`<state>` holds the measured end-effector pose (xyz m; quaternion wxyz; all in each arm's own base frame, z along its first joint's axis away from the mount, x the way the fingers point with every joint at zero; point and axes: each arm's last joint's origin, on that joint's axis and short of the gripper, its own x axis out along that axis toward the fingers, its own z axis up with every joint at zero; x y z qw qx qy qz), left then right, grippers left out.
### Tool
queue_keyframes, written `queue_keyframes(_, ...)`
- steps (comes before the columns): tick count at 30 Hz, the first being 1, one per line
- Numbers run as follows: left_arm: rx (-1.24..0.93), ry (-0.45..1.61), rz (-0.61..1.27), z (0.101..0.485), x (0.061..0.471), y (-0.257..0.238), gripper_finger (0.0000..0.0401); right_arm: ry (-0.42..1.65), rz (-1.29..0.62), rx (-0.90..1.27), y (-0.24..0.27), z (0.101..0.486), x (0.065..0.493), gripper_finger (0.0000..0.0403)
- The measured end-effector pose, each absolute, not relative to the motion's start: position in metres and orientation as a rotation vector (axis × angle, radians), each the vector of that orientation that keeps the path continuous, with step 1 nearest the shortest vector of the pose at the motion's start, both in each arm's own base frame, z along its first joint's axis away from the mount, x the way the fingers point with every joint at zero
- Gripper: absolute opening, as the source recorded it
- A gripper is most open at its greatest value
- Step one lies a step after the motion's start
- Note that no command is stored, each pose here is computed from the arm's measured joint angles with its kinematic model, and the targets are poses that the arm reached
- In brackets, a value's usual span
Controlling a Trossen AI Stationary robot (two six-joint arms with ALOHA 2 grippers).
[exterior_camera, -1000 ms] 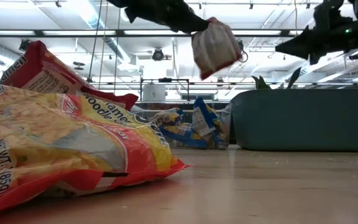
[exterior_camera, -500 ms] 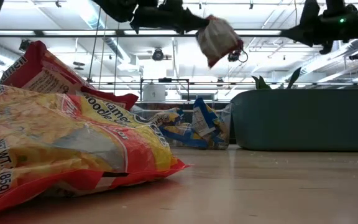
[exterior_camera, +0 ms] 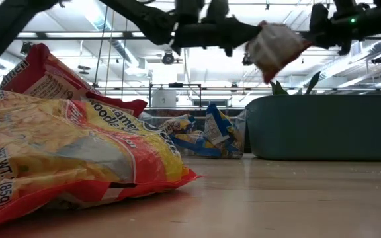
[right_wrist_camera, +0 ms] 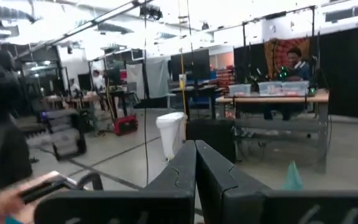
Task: Sort Maruchan noodles
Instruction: Put the top red noddle pack into the dark blue bin, then put the red noddle pack into the dark blue bin
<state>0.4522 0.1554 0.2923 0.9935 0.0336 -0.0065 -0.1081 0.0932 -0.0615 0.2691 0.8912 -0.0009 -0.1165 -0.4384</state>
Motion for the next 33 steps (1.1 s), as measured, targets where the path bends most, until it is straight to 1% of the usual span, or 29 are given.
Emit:
queue_keyframes(4, 0.100, 0.017, -0.214, 0.280, 0.474, 0.163, 0.0007, -0.300, -0.908, -0.010, -0.061, 0.293, 0.090, 0.0009)
queue_keyframes(8, 0.058, 0.081, -0.213, 0.243, 0.496, 0.172, 0.0007, -0.314, -0.911, -0.039, -0.059, 0.310, 0.086, 0.0009)
queue_keyframes(11, -0.030, 0.147, -0.221, 0.211, 0.507, 0.171, 0.0008, -0.283, -0.913, -0.041, -0.058, 0.313, 0.085, 0.0012)
queue_keyframes(13, -0.069, 0.190, -0.231, 0.202, 0.510, 0.165, 0.0014, -0.233, -0.913, -0.034, -0.059, 0.310, 0.086, 0.0014)
queue_keyframes(16, -0.050, 0.227, -0.261, 0.205, 0.510, 0.155, 0.0038, -0.171, -0.915, -0.004, -0.059, 0.303, 0.087, 0.0016)
queue_keyframes(20, -0.037, 0.233, -0.309, 0.212, 0.509, 0.145, 0.0084, -0.090, -0.934, -0.001, -0.060, 0.296, 0.087, 0.0012)
queue_keyframes(25, -0.143, 0.222, -0.465, 0.222, 0.509, 0.142, 0.0142, -0.064, -0.974, -0.050, -0.060, 0.296, 0.085, 0.0011)
queue_keyframes(27, -0.198, 0.224, -0.515, 0.227, 0.508, 0.144, 0.0154, -0.076, -0.991, -0.093, -0.059, 0.299, 0.083, 0.0012)
queue_keyframes(29, -0.236, 0.220, -0.554, 0.233, 0.508, 0.147, 0.0158, -0.097, -0.995, -0.125, -0.059, 0.302, 0.083, 0.0013)
queue_keyframes(33, -0.149, 0.165, -0.556, 0.245, 0.507, 0.159, 0.0160, -0.091, -1.014, -0.127, -0.059, 0.302, 0.082, 0.0012)
